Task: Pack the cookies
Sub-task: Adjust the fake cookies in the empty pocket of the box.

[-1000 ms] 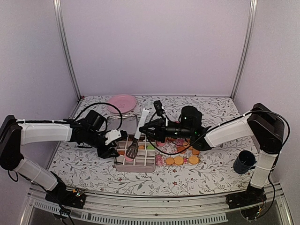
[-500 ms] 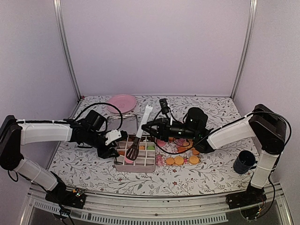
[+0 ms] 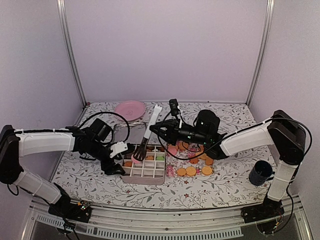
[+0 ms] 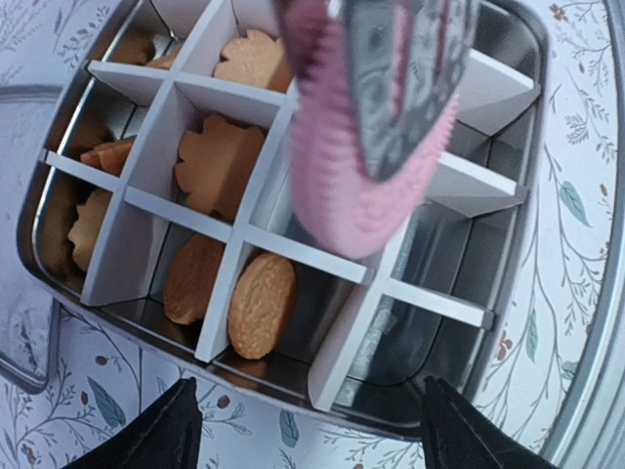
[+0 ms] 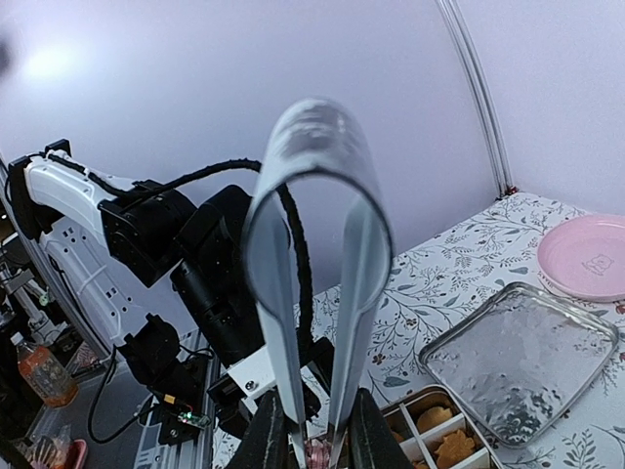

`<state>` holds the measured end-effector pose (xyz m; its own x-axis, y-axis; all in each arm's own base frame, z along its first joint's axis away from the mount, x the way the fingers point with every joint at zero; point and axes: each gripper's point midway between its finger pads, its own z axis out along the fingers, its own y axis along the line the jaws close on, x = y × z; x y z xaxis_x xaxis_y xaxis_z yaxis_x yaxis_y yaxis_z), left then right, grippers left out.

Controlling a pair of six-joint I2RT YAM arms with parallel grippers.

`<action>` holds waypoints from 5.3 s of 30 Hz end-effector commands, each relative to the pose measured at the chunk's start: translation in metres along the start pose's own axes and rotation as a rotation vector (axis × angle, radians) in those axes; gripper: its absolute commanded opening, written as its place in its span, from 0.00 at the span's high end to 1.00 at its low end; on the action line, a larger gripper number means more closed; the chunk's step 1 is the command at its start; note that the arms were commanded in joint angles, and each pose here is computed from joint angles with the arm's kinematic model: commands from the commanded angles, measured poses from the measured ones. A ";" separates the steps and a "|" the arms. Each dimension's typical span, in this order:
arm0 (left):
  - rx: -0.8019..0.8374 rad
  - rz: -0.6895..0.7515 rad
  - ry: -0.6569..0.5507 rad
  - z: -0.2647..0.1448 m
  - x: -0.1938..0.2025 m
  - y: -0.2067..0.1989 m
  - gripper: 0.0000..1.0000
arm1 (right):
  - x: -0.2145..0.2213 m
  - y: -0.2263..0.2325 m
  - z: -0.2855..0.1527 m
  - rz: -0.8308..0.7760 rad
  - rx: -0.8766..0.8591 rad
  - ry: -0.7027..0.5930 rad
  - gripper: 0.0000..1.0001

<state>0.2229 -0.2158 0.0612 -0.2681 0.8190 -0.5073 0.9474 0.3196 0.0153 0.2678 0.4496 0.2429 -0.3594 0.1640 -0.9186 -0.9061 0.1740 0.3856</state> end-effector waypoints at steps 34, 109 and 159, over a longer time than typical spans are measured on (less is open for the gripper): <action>-0.017 -0.197 -0.032 0.002 0.017 0.033 0.30 | 0.008 0.024 0.030 -0.272 0.172 0.113 0.85; -0.021 -0.301 -0.058 -0.028 0.025 0.060 0.29 | 0.024 0.045 0.067 -0.336 0.155 0.090 0.75; -0.014 -0.297 -0.075 -0.033 0.022 0.056 0.31 | -0.013 0.053 0.075 -0.369 0.476 -0.009 0.69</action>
<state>0.2617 -0.1596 0.0683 -0.5383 0.6588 -0.5255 0.8173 0.5602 -0.1350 0.2454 0.5359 0.2237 -0.0940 -0.1223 -0.9880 -0.7720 0.6356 -0.0052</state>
